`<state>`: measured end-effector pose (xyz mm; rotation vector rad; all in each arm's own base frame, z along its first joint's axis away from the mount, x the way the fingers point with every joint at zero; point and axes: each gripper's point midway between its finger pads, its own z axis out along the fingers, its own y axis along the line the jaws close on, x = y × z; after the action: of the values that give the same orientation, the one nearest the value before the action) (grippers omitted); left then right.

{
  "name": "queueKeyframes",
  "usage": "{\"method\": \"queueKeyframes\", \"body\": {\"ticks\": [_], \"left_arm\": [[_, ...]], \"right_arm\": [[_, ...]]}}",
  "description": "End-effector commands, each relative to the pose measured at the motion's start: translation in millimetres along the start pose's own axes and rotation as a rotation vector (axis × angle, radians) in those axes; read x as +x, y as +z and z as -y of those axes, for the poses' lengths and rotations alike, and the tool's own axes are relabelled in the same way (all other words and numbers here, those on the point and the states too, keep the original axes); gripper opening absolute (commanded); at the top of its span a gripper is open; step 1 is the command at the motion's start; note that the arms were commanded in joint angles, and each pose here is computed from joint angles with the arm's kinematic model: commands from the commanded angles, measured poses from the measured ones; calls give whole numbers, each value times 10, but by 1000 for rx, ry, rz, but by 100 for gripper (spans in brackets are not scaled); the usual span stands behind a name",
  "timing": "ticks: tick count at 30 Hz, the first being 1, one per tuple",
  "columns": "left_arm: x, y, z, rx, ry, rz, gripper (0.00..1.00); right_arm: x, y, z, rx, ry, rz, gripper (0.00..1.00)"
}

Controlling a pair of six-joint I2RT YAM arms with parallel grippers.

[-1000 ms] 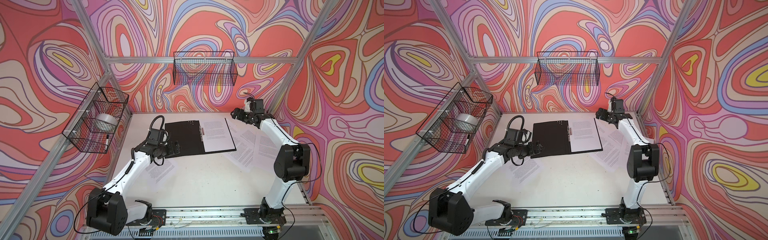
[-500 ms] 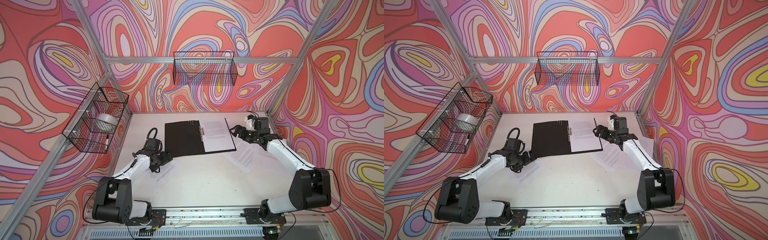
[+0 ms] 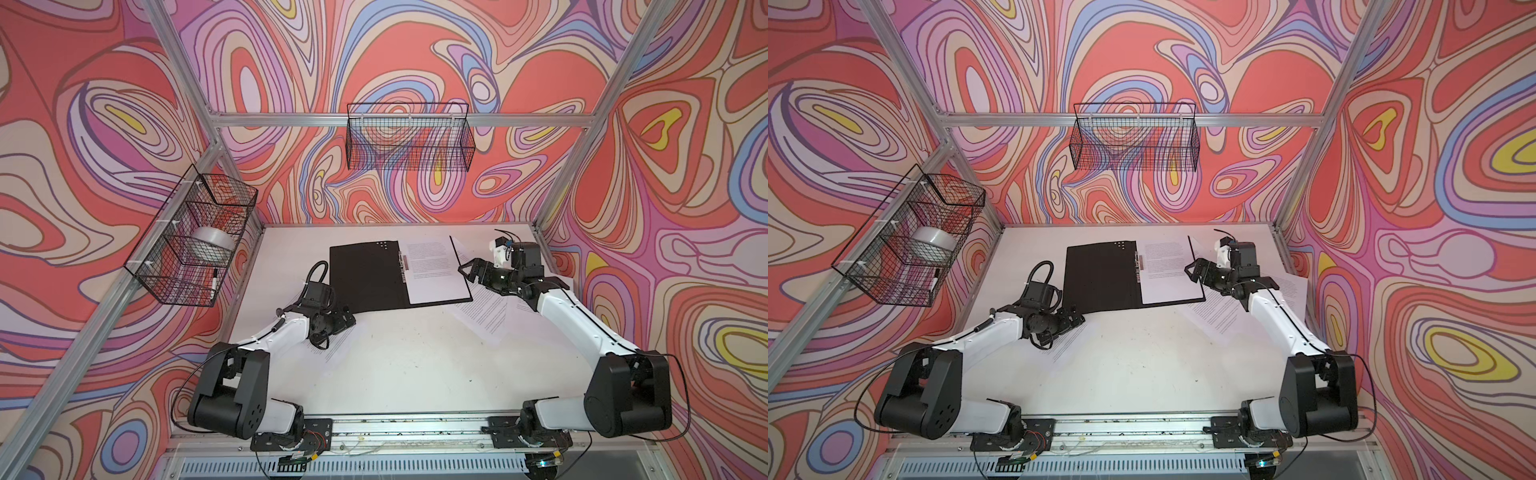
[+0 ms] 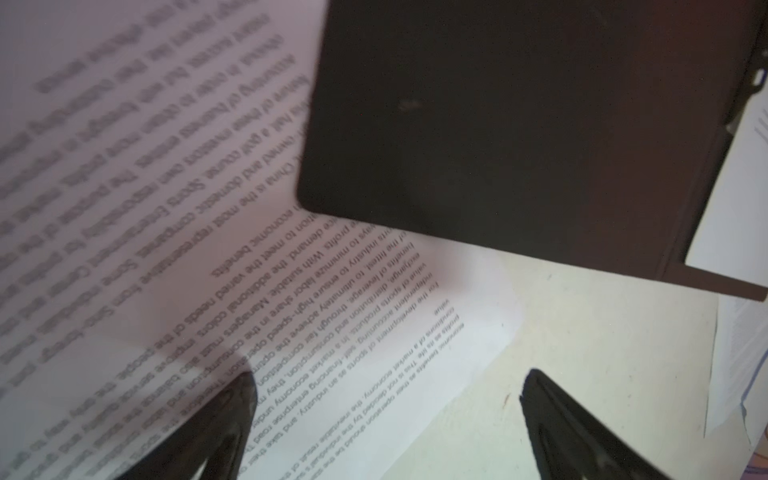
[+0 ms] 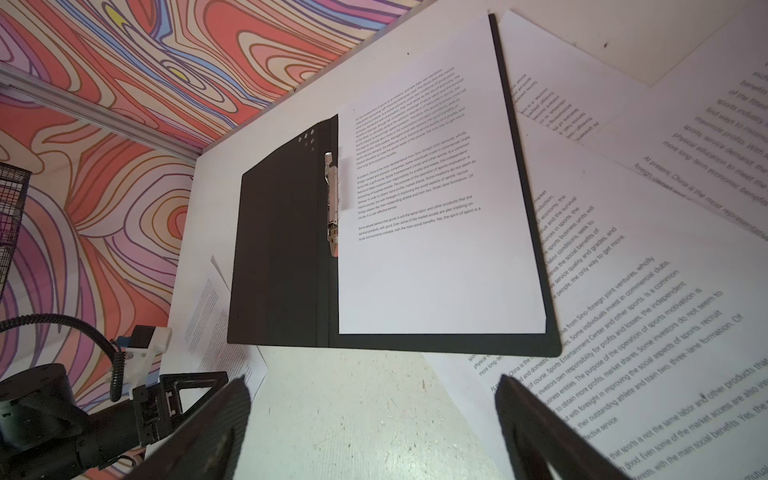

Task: Put the files into the folder

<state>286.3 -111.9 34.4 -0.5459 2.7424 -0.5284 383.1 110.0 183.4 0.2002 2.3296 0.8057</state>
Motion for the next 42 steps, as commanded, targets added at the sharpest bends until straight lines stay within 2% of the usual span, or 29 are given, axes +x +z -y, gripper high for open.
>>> {"method": "queueKeyframes", "body": {"ticks": [1,5,11,19,25,28,30,37,42], "left_arm": [[510,166,-132,-68,-23,-145,100],[754,229,78,-55,38,-169,100],[1078,458,604,-23,155,-235,100],[1491,856,1611,86,313,-322,100],[1537,945,2073,165,357,-342,100],[1526,892,2268,221,414,-358,100],[1473,906,2299,242,408,-365,100],[1214,1195,2131,192,369,-376,100],[1056,1321,2171,198,352,-367,100]], "right_arm": [[101,-33,-7,-4,4,-16,96],[151,-23,39,11,11,-29,95],[203,-31,55,11,31,-32,93],[342,-74,124,33,56,-48,90],[482,-122,178,49,83,-70,89],[587,-141,241,70,97,-87,89],[650,-133,246,60,108,-104,89],[742,-124,294,66,126,-120,88],[831,-86,388,96,143,-142,87]]}}
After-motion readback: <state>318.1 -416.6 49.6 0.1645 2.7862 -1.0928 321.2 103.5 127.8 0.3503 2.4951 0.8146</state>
